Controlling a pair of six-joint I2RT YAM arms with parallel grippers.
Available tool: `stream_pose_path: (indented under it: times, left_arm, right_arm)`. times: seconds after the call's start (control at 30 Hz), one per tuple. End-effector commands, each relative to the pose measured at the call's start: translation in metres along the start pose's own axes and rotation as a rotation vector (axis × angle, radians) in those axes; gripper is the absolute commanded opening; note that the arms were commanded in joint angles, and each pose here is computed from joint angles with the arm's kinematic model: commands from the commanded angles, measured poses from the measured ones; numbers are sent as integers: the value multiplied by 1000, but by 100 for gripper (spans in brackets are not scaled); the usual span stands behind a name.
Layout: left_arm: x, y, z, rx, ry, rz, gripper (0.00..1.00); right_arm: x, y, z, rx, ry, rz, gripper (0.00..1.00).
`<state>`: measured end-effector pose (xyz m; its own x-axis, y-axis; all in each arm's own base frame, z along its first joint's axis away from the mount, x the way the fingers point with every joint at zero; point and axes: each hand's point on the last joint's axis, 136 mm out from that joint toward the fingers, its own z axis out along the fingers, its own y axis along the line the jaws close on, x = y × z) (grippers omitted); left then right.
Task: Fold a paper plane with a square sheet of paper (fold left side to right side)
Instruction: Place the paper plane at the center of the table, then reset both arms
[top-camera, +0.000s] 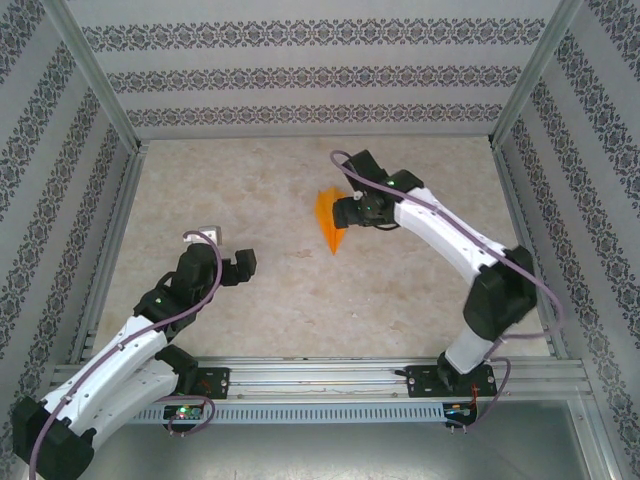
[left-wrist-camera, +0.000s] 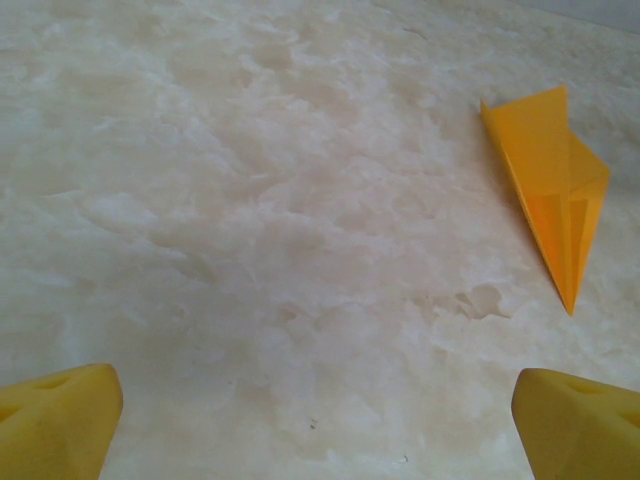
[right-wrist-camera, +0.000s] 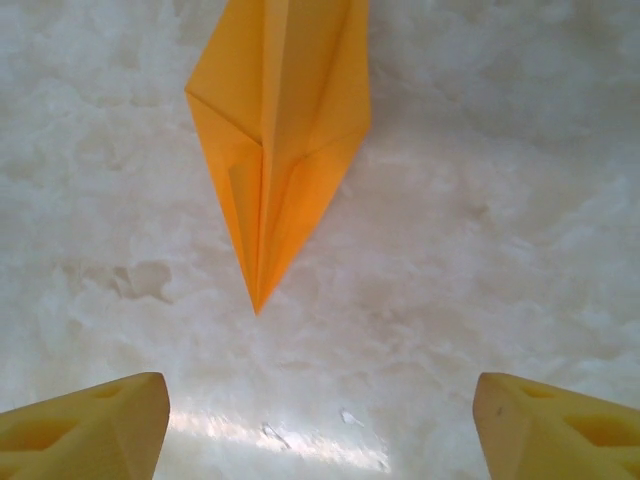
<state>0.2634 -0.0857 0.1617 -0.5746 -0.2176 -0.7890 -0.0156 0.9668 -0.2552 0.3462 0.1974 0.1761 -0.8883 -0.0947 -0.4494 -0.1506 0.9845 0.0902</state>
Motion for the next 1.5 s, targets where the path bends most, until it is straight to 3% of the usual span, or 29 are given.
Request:
stream_pose_path:
  times: [0.0, 0.23, 0.5, 0.83, 1.47]
  left_arm:
    - [-23, -3, -3, 25, -66, -23, 100]
    - [-29, 9, -1, -5, -80, -66, 100]
    - [-21, 23, 10, -38, -89, -138, 100]
    - [-21, 30, 10, -71, -73, -140, 100]
    - [-27, 39, 9, -142, -62, -73, 100]
  right_arm:
    - [9, -23, -15, 39, -62, -10, 85]
    - [40, -62, -40, 3, -193, 52, 98]
    - [66, -107, -52, -50, -408, 179, 98]
    - [78, -152, -49, 7, -541, 300, 98]
    - [60, -195, -31, 253, -738, 168, 98]
